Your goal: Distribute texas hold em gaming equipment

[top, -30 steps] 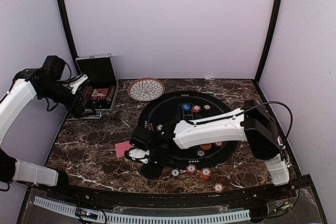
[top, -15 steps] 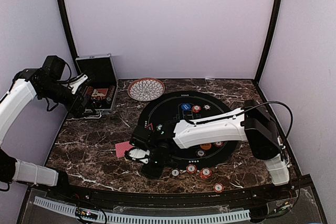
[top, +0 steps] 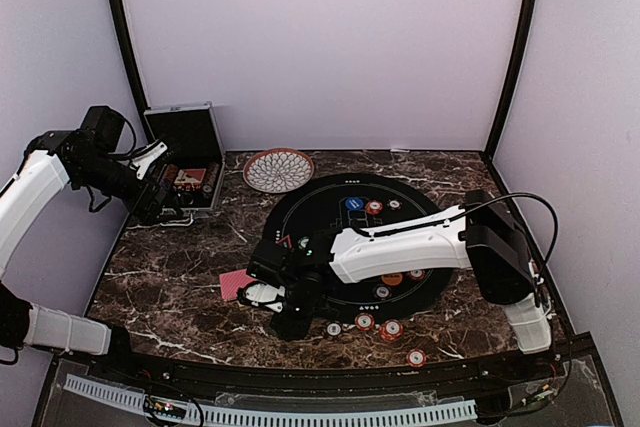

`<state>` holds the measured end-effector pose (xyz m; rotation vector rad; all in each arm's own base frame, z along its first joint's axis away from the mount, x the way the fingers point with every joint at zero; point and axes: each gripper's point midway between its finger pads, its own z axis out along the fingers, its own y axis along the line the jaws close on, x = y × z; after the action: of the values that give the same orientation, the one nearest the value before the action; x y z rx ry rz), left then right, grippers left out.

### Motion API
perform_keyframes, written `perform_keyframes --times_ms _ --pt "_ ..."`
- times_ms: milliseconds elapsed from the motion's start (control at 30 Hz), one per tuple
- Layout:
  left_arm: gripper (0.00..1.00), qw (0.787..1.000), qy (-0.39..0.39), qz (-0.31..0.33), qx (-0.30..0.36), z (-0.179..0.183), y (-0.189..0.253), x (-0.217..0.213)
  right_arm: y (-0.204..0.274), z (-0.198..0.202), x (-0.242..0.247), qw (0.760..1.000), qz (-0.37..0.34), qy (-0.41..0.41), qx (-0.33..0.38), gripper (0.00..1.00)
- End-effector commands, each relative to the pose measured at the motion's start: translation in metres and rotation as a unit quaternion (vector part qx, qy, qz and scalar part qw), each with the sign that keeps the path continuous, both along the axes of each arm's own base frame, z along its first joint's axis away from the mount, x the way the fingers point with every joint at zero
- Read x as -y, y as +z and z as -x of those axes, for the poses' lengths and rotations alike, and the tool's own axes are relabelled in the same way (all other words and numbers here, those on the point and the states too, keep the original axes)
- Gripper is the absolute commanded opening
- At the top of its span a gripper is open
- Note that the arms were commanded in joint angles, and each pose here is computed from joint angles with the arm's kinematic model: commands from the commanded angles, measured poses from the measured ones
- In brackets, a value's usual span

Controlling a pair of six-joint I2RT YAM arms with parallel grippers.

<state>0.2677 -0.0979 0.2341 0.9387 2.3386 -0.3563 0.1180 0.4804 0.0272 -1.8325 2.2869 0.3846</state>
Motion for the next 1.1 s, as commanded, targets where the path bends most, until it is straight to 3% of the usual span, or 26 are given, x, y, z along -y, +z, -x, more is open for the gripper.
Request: perform_keyframes --times_ms 0,167,567,1067 --pt "0.99 1.0 -0.01 0.0 0.006 0.008 0.01 0.002 0.023 0.001 -0.009 1.0 -0.023 0.006 0.013 0.26" --pt "0.99 1.0 -0.011 0.001 0.006 0.008 0.009 0.002 0.031 -0.002 -0.009 0.999 -0.029 0.002 0.022 0.16" --pt "0.99 1.0 -0.012 0.0 0.005 0.006 0.01 0.002 0.053 -0.019 -0.003 0.997 -0.046 -0.019 0.051 0.14" --pt "0.99 1.0 -0.014 -0.002 0.002 0.004 0.007 0.002 0.089 -0.14 0.061 0.976 -0.064 -0.19 0.09 0.12"
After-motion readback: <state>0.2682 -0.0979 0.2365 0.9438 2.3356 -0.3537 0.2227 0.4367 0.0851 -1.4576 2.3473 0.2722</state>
